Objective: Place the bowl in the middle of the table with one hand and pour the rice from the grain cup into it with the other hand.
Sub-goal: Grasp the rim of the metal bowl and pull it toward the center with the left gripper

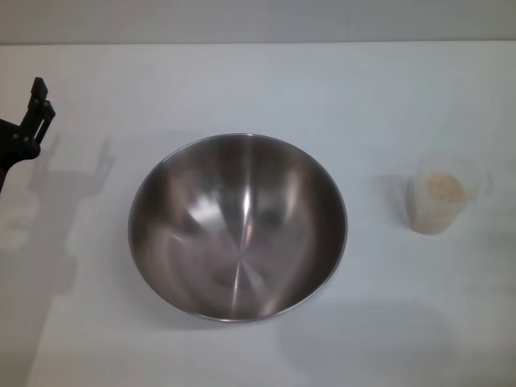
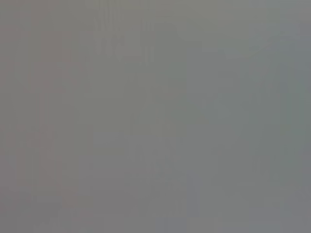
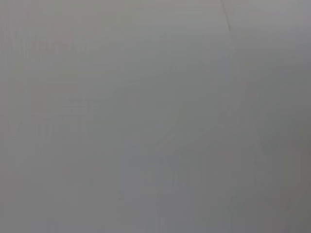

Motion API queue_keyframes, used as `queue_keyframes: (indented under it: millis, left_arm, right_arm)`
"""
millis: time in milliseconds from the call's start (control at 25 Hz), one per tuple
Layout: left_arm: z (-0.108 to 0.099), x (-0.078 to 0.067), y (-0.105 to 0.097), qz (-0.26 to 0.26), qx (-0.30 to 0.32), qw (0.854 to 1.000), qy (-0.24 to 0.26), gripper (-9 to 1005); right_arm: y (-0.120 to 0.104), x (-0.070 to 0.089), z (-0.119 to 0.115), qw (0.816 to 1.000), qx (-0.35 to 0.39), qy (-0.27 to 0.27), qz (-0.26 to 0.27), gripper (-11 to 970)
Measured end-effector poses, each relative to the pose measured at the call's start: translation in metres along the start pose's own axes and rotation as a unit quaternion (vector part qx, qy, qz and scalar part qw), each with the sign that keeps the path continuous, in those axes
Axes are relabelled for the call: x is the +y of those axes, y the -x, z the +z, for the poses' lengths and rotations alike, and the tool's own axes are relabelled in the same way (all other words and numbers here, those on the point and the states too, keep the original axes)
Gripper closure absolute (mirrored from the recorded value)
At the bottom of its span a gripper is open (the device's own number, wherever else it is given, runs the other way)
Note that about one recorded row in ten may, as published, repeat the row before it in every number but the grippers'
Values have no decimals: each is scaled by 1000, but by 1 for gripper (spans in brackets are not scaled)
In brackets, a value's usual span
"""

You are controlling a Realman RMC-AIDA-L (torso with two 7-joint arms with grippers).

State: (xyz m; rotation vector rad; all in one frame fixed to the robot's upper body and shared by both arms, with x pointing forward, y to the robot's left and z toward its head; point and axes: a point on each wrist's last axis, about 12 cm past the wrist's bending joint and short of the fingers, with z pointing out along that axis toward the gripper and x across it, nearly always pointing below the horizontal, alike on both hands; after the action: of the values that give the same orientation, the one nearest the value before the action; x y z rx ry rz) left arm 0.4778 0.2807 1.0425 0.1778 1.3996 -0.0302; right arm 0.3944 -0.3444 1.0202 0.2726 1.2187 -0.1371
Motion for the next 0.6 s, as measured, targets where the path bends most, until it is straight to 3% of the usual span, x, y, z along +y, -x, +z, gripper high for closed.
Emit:
queue_keyframes:
  millis: [400,600]
  left_arm:
    - [24,-2,12,-9,64,997,-29,190]
    - [47,-11,37,18,92,994,-59,189]
  right_arm:
    - [-1,0,0,1000,2,0,1,151]
    - [-1,1,1,1000,2,0,1,151]
